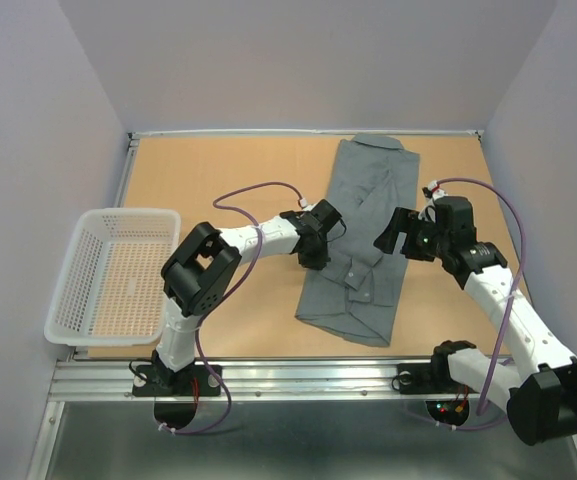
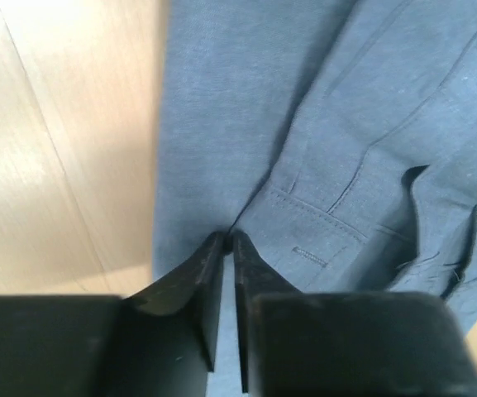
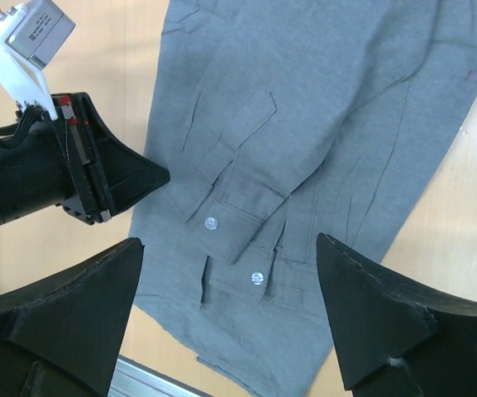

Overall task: Fold and stack the long sleeve shirts
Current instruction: Fold the shirt

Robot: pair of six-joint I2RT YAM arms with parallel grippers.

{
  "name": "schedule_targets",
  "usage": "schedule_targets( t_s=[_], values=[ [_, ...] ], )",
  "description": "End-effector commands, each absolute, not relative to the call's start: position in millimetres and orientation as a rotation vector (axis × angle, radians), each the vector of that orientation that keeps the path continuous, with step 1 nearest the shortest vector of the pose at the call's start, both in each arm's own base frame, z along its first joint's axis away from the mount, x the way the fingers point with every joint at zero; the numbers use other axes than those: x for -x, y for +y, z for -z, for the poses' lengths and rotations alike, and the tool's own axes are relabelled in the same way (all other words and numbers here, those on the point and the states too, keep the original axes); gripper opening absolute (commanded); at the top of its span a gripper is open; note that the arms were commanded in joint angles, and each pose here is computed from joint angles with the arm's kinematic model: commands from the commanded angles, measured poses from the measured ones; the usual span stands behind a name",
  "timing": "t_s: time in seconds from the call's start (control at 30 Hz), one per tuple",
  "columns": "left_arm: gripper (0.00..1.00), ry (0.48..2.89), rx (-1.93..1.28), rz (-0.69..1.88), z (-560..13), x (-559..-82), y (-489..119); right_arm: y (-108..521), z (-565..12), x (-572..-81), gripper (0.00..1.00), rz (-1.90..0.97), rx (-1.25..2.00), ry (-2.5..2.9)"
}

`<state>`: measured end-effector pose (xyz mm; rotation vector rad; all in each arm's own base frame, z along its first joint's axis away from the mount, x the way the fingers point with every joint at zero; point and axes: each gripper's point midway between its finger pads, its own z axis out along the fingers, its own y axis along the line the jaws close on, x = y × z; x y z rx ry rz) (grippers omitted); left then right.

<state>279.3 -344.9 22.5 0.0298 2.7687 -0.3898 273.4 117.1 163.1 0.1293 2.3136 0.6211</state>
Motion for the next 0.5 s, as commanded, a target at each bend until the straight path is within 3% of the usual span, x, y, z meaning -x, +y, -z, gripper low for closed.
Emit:
schedule_targets(
  t_s=[0.0,0.07,0.3,0.47],
  values=[
    [0.12,2.880,-0.064,0.168,18,-255,-323,114,-160,-269,0.91,-0.583,-0.106,2.301],
    [0.01,2.875,-0.073,0.165,11,-254,-326,113,-159,-268,0.90,-0.580,-0.106,2.304],
    [0.00,2.863,-0.089,0.180,-4,-259,-333,112,-155,-268,0.91,-0.564,-0.093,2.309],
    [0.00,2.812,-0.072,0.223,-48,-267,-342,113,-156,-267,0.90,-0.564,-0.072,2.309]
  ],
)
